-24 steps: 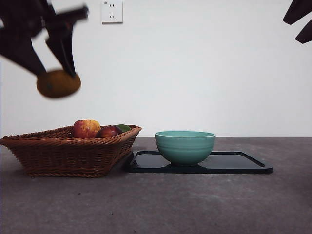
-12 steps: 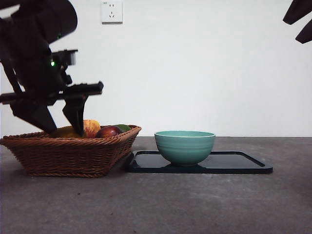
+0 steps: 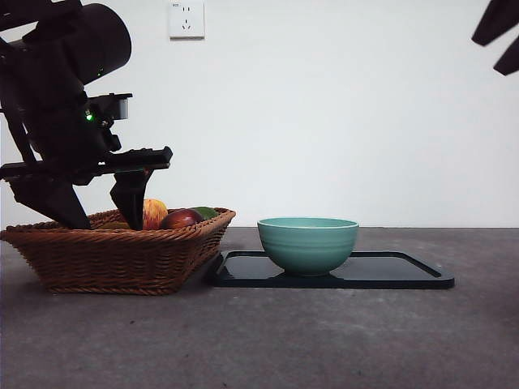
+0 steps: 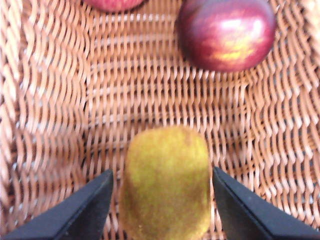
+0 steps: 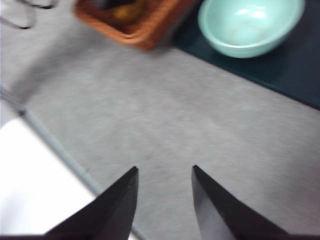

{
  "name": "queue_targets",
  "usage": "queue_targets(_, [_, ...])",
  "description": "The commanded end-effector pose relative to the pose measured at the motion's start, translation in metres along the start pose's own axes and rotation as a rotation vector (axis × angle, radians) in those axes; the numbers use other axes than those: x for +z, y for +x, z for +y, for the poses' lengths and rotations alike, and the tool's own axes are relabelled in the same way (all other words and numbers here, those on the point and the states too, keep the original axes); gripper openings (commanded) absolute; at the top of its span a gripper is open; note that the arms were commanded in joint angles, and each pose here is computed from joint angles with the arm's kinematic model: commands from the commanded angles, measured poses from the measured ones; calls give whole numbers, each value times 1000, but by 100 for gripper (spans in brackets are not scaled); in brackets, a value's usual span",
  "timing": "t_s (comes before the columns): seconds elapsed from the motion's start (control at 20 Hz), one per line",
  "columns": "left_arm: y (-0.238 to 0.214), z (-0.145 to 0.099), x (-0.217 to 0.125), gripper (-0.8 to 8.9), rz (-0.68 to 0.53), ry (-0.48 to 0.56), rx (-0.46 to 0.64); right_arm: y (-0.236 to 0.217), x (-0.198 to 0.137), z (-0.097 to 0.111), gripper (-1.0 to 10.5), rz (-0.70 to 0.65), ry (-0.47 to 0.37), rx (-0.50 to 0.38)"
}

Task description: Pick up the wifruite, put it on the bowl, pick up the plate, put it on desk

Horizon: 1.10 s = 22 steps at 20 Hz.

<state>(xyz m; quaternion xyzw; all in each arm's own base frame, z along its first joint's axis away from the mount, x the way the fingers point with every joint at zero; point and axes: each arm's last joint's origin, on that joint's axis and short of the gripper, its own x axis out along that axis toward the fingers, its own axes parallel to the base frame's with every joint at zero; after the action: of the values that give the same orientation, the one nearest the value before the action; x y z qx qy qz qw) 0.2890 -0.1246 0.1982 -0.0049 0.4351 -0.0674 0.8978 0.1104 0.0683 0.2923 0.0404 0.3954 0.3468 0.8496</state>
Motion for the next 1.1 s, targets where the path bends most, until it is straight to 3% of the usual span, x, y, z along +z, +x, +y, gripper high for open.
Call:
queue_targets(0.05, [-14, -2, 7, 321, -48, 5, -15, 0, 4, 0, 247, -25, 46, -40])
queue_targets(0.15, [-35, -2, 12, 321, -105, 11, -42, 3, 8, -1, 303, -48, 65, -41])
queue_targets(0.45, [-118, 6, 9, 317, -200, 108, -257, 13, 16, -4, 303, -55, 84, -55])
queue_targets(0.8, [-189, 15, -32, 312, -107, 331, -692, 13, 16, -4, 303, -57, 87, -53])
queue_targets(1.1, [-200, 19, -41, 312, -103, 356, -714, 13, 17, -4, 303, -61, 109, -53])
